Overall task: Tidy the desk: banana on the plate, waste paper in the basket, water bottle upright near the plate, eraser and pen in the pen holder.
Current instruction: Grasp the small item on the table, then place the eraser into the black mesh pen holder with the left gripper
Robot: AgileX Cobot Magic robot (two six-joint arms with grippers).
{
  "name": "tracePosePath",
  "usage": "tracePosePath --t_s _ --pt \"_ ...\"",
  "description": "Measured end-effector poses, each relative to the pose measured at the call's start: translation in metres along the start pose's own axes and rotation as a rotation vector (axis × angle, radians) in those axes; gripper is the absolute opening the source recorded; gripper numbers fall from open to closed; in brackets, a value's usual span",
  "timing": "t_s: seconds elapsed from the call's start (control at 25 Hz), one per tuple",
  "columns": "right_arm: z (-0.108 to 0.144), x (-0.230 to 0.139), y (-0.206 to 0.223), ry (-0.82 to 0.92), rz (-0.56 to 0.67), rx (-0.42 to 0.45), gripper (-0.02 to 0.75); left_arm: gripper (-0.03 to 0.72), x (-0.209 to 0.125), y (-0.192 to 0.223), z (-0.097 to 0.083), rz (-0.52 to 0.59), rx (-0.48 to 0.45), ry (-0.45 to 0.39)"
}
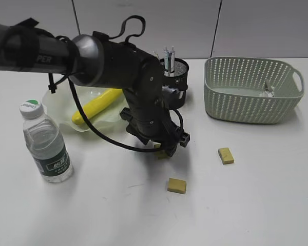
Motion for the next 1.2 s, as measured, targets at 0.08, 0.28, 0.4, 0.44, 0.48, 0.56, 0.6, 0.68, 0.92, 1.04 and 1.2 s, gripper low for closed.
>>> tracePosePath --t_s 0.08,0.28,0.4,0.44,0.48,0.56,0.6,0.68,0.92,1.04,1.2 --pt "0.000 0.000 0.000 0.000 0.000 0.000 0.321 0.515 -0.003 0.005 0.001 0.017 0.004 -0.005" --pt "0.000 0.000 0.000 0.000 0.000 0.000 0.321 0.357 -0.005 0.005 0.001 0.028 0.008 -0.004" --pt "0.000 0.000 0.000 0.000 0.000 0.000 0.321 0.279 -0.005 0.005 0.001 0.027 0.007 -0.007" --pt "0.000 0.000 0.000 0.000 0.000 0.000 0.321 0.279 -0.005 0.005 0.001 0.027 0.006 -0.007" --pt "0.000 0.000 0.000 0.000 0.000 0.000 0.321 0.279 -0.005 0.005 0.001 0.028 0.005 -0.009" --pt "0.000 0.000 0.000 0.000 0.000 0.000 0.321 0.276 -0.004 0.003 0.001 0.032 0.006 -0.010" --pt "0.000 0.000 0.000 0.000 0.000 0.000 0.321 0.269 -0.003 0.001 0.000 0.035 0.005 -0.011" --pt "0.000 0.000 0.000 0.000 0.000 0.000 0.319 0.268 0.002 -0.005 -0.001 0.022 0.002 -0.012" --pt "0.000 0.000 0.000 0.000 0.000 0.000 0.320 0.267 0.071 -0.083 -0.007 -0.302 -0.035 0.001" --pt "0.000 0.000 0.000 0.000 0.000 0.000 0.320 0.266 0.111 -0.122 0.000 -0.500 -0.026 0.017" --pt "0.000 0.000 0.000 0.000 0.000 0.000 0.320 0.265 0.139 -0.132 0.022 -0.620 -0.009 -0.005"
Point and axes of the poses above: a point on each arm's last joint axis where the gripper is mounted, y pointing out along that axis toward the gripper, z along the wrist's bending axis when the last joint is at zero, x = y × z, the point moved 8 cm from there along y, pointing out along that axis toward the gripper, and after that the axes turned 2 degrees about y, right-handed, at the moved point
